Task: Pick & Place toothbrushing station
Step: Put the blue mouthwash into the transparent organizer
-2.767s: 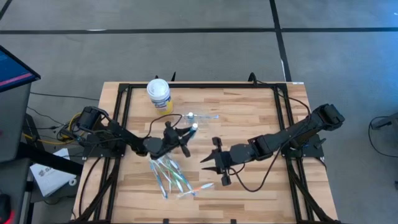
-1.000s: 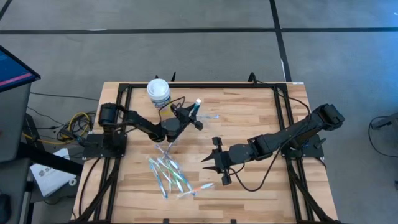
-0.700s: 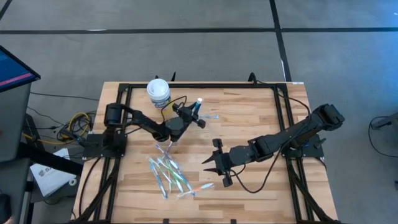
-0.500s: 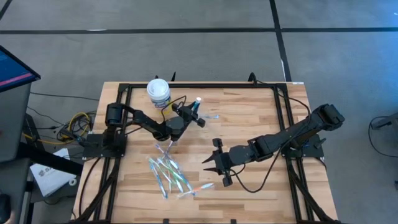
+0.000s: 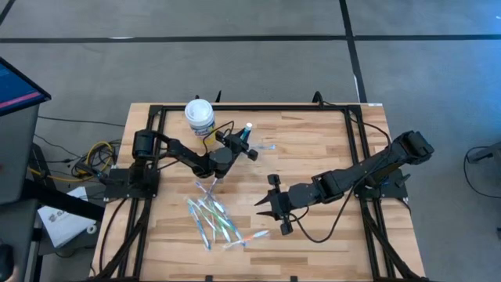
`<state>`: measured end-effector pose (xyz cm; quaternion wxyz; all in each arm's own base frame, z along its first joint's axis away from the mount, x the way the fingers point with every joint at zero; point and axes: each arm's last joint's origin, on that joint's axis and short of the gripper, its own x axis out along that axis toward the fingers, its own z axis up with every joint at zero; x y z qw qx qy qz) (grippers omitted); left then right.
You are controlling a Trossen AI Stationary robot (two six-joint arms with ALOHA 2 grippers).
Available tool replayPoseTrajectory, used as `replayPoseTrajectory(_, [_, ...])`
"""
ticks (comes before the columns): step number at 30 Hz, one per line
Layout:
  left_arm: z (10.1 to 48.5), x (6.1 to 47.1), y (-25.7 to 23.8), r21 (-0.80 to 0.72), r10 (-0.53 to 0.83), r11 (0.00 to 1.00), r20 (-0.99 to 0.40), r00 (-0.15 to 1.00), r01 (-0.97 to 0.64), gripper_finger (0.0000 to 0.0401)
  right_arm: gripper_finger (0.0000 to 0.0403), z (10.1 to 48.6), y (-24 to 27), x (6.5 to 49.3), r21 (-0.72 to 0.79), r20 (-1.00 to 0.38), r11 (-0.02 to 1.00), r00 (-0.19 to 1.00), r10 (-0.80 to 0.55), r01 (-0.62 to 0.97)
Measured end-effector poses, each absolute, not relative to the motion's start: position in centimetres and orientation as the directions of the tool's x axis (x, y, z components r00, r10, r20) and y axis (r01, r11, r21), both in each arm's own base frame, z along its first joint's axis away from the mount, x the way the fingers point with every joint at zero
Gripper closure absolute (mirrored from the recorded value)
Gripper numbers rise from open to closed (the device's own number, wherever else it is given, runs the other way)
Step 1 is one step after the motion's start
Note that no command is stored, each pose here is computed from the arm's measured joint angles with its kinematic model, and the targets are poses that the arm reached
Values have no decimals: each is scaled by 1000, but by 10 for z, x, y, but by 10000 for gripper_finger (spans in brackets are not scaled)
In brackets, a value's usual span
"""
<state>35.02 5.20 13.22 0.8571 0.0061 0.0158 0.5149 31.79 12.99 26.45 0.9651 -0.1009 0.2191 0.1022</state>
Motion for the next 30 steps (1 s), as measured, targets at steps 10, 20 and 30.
replayPoseTrajectory(10, [131, 350, 52, 22, 879, 477, -32, 476, -879, 311, 292, 265, 130, 318, -150, -443, 959, 883, 153, -242])
replayPoseTrajectory(20, [129, 350, 52, 29, 878, 477, -41, 476, -878, 309, 291, 265, 130, 318, -150, -443, 959, 883, 153, -242])
replayPoseTrajectory(30, [129, 350, 52, 8, 878, 477, -42, 477, -879, 309, 292, 265, 130, 318, -150, -443, 959, 883, 153, -241])
